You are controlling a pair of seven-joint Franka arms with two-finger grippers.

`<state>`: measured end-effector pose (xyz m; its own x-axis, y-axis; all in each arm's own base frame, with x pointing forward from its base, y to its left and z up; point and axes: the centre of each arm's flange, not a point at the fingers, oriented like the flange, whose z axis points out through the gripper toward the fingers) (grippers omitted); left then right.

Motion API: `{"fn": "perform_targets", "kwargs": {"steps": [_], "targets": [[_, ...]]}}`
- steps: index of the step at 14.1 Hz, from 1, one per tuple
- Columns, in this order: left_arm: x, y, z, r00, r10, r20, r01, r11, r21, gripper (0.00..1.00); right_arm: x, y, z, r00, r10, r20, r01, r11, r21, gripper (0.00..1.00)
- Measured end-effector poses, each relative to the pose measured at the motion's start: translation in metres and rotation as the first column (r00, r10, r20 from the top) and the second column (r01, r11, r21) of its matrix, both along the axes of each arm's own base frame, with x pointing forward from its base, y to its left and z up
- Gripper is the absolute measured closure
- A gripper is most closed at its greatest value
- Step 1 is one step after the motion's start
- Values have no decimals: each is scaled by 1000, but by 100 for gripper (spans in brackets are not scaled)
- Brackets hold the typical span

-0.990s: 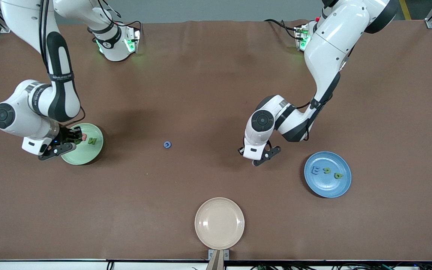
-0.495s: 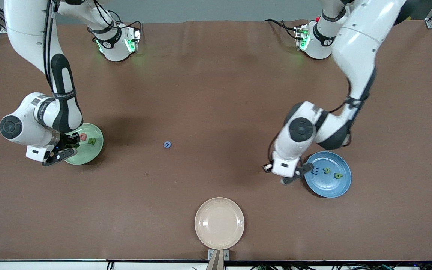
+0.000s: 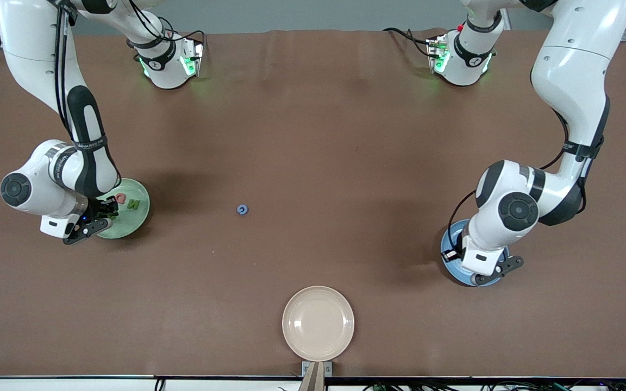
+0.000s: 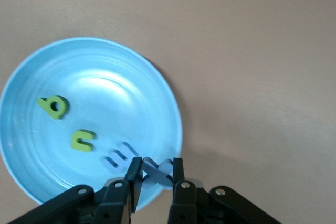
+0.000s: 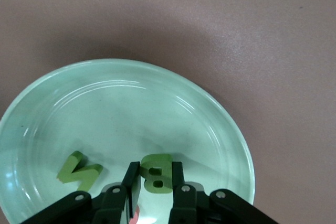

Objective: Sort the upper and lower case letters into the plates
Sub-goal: 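Grasp the blue G with the right gripper while the left returns to rest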

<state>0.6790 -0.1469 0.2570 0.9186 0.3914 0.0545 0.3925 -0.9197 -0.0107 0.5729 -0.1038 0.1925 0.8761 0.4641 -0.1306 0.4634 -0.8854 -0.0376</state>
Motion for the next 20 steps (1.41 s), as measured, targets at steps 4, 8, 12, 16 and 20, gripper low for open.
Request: {"fn": "perform_targets", "kwargs": {"steps": [4,8,12,16,20], "targets": [[5,50,-19,999,-30,-34,30,1000,6,73,4,6,5,1000,-1,-4,1,1000,11,27],[8,64,-22,999,-23,-36,23,1000,1,58,12,56,31,985,-168,-39,169,985,29,2],[15,57,-8,999,-29,-34,29,1000,6,20,8,157,56,906,-418,-64,418,908,-12,1],[31,45,51,996,-34,-80,38,998,42,0,-4,236,56,805,-592,-46,590,806,-49,0],[34,49,115,996,-82,-38,84,995,62,0,-13,304,57,738,-675,3,675,738,12,0]]}}
